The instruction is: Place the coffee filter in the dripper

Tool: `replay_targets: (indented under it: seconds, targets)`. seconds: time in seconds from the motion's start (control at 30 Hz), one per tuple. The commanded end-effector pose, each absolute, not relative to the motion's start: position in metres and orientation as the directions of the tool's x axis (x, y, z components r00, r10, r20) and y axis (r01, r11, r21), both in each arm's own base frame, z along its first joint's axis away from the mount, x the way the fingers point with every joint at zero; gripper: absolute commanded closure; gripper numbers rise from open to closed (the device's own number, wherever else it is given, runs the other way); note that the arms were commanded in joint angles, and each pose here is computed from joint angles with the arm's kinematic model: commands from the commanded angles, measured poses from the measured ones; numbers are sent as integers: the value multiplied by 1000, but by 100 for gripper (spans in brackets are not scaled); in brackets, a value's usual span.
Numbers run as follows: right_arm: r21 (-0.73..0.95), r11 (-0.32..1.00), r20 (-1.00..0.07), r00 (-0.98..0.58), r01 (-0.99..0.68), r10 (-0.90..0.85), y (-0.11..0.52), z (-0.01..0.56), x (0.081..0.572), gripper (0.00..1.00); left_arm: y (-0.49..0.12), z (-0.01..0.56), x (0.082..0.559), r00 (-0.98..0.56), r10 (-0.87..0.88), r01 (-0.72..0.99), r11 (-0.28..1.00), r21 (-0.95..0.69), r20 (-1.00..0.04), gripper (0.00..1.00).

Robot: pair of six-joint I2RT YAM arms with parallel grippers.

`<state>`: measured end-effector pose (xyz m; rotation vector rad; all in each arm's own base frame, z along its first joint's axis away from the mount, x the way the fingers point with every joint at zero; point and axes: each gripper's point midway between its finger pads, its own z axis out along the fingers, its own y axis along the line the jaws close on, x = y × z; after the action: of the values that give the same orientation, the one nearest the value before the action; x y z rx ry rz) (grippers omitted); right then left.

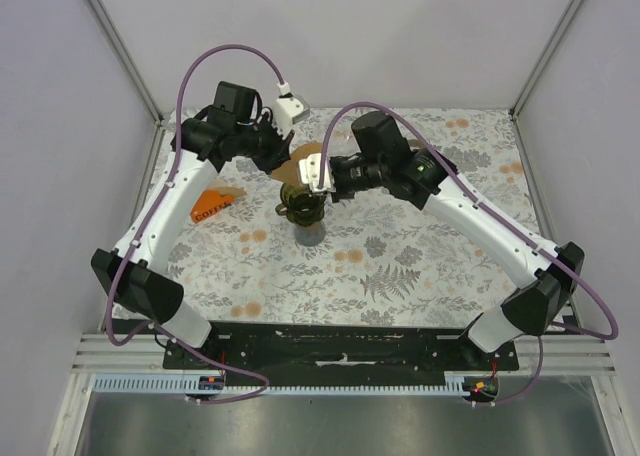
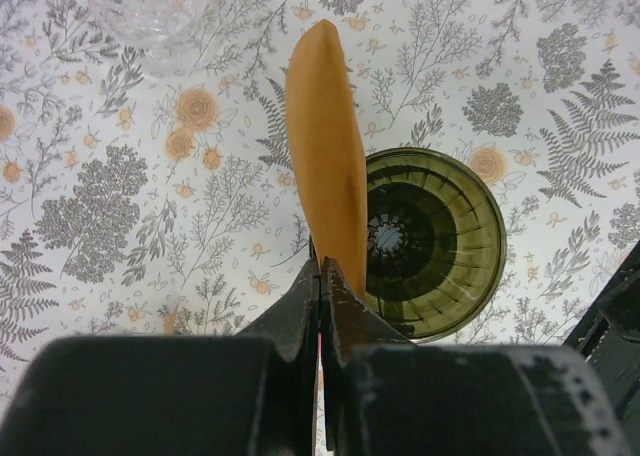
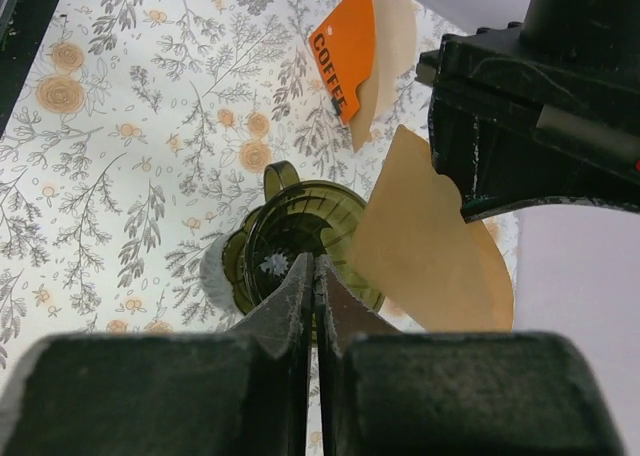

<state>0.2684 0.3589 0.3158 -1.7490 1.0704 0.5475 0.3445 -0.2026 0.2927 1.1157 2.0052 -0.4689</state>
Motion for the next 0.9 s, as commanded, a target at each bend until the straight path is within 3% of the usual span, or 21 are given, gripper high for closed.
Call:
replay_targets:
  seconds: [0.0, 0.1, 0.3, 0.53, 0.73, 0.87]
  targets:
    - [-475, -167, -755, 498, -864, -427, 363, 302, 271, 98, -204, 293, 360, -304, 523, 804, 589, 80, -796, 98]
    - [-465, -167, -755, 488, -869, -438, 365, 297, 274, 99, -209, 289, 351, -312, 518, 825, 564, 43, -796, 98]
    - [-465, -168, -784, 493, -869, -377, 361, 325, 256, 92, -214, 283, 330, -336, 518, 860, 510, -32, -786, 98]
    - [-380, -134, -867, 403, -915, -295, 354, 349, 251, 73, -207, 253, 333, -357, 553, 850, 526, -17, -753, 98]
    - [-262, 21, -919, 243, -965, -310, 356, 351, 303, 74, -211, 255, 330, -348, 545, 862, 506, -31, -763, 98]
    - [-218, 49, -926, 191, -975, -326, 364, 340, 317, 79, -211, 256, 328, -345, 544, 863, 504, -31, -765, 98]
